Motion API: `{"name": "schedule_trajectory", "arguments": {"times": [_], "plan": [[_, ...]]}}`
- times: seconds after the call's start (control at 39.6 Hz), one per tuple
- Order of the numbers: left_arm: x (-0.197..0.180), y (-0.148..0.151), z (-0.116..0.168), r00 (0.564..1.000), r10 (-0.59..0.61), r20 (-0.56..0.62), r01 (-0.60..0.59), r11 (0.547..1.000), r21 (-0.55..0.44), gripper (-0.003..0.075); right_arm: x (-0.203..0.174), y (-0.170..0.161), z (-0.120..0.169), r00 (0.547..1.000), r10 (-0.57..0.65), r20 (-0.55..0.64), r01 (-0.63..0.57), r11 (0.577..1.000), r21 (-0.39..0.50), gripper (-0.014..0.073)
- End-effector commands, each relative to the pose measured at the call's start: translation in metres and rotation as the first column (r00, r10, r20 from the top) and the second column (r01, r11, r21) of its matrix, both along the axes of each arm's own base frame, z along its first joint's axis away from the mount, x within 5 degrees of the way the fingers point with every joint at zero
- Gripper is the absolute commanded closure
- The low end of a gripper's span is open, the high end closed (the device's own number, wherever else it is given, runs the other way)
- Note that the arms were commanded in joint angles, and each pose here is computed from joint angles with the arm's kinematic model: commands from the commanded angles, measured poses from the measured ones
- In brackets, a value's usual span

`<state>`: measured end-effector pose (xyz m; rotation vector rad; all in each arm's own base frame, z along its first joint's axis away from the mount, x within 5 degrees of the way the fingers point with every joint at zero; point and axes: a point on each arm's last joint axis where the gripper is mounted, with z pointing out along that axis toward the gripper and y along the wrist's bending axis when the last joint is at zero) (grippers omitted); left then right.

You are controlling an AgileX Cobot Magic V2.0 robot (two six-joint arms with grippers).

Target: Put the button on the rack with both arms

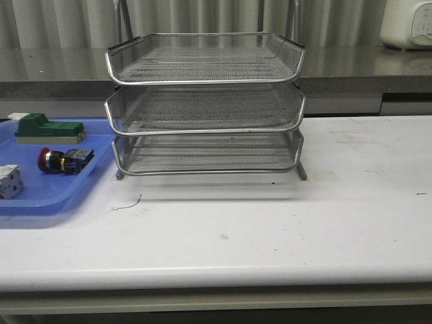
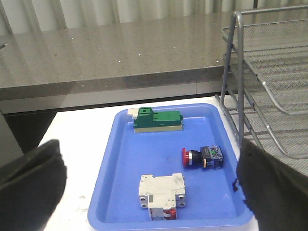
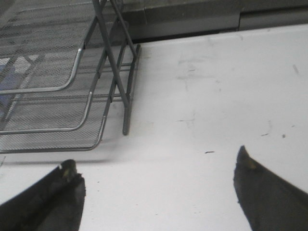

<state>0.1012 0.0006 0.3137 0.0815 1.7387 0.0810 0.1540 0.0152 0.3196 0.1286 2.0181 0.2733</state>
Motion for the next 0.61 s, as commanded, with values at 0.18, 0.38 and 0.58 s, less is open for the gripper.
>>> {"name": "schedule_trajectory", "arguments": {"times": [0.18, 0.38, 0.58], "plan": [[0.002, -0.001, 0.016, 0.995, -0.012, 0.099, 0.013, 1.0, -0.009, 0.0038, 0.089, 0.023, -0.004, 0.99, 0.042, -0.135, -0.016, 0.983, 0.186, -0.0044], [0.002, -0.001, 0.016, 0.995, -0.012, 0.099, 0.013, 1.0, -0.009, 0.0038, 0.139, 0.054, -0.034, 0.96, 0.125, -0.253, -0.045, 0.953, 0.298, 0.0109], [0.002, -0.001, 0.016, 0.995, -0.012, 0.099, 0.013, 1.0, -0.009, 0.0038, 0.168, 0.066, -0.058, 0.936, 0.173, -0.308, -0.046, 0.925, 0.378, 0.0153]]}}
